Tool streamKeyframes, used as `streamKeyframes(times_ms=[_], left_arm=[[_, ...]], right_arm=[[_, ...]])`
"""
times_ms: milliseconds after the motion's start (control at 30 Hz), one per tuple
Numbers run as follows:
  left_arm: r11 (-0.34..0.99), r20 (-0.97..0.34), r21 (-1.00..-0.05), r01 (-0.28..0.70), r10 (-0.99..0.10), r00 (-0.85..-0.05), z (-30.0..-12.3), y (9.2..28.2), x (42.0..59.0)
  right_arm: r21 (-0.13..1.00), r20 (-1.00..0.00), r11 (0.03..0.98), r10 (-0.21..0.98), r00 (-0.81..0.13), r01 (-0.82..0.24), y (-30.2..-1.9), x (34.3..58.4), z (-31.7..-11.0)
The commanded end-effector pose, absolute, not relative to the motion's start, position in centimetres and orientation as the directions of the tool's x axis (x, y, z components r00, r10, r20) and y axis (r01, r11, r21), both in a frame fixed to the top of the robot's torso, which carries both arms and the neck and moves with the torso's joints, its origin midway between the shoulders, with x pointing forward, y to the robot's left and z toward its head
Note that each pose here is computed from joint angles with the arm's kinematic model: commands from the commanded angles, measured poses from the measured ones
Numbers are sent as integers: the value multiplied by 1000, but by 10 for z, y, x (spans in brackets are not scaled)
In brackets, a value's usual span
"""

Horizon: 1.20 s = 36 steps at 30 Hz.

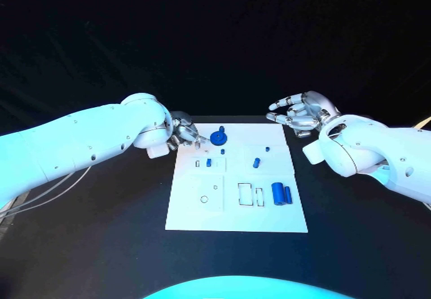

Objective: Assemble the parts on the task board

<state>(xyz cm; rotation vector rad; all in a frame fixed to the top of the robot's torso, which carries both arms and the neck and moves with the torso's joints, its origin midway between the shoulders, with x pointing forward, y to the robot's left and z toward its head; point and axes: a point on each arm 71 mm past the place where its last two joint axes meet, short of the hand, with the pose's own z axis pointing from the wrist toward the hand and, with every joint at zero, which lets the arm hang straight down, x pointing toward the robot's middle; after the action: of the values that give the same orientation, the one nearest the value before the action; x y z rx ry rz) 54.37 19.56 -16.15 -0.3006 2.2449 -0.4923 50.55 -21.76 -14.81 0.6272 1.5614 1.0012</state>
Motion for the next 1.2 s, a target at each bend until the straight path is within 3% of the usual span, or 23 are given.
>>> streamKeyframes(times_ms=[33, 467, 1200], left_arm=[[887, -663, -457, -67, -390, -639, -155, 200, 550], [902, -702, -420, -100, -392, -595, -155, 208, 581], [933, -740, -323, -158, -353, -572, -163, 236, 601]], right_arm=[[858, -514, 499, 825, -234, -124, -219, 506, -148], [856, -516, 501, 825, -229, -126, -220, 508, -148], [855, -518, 502, 824, -231, -128, -220, 508, -148]])
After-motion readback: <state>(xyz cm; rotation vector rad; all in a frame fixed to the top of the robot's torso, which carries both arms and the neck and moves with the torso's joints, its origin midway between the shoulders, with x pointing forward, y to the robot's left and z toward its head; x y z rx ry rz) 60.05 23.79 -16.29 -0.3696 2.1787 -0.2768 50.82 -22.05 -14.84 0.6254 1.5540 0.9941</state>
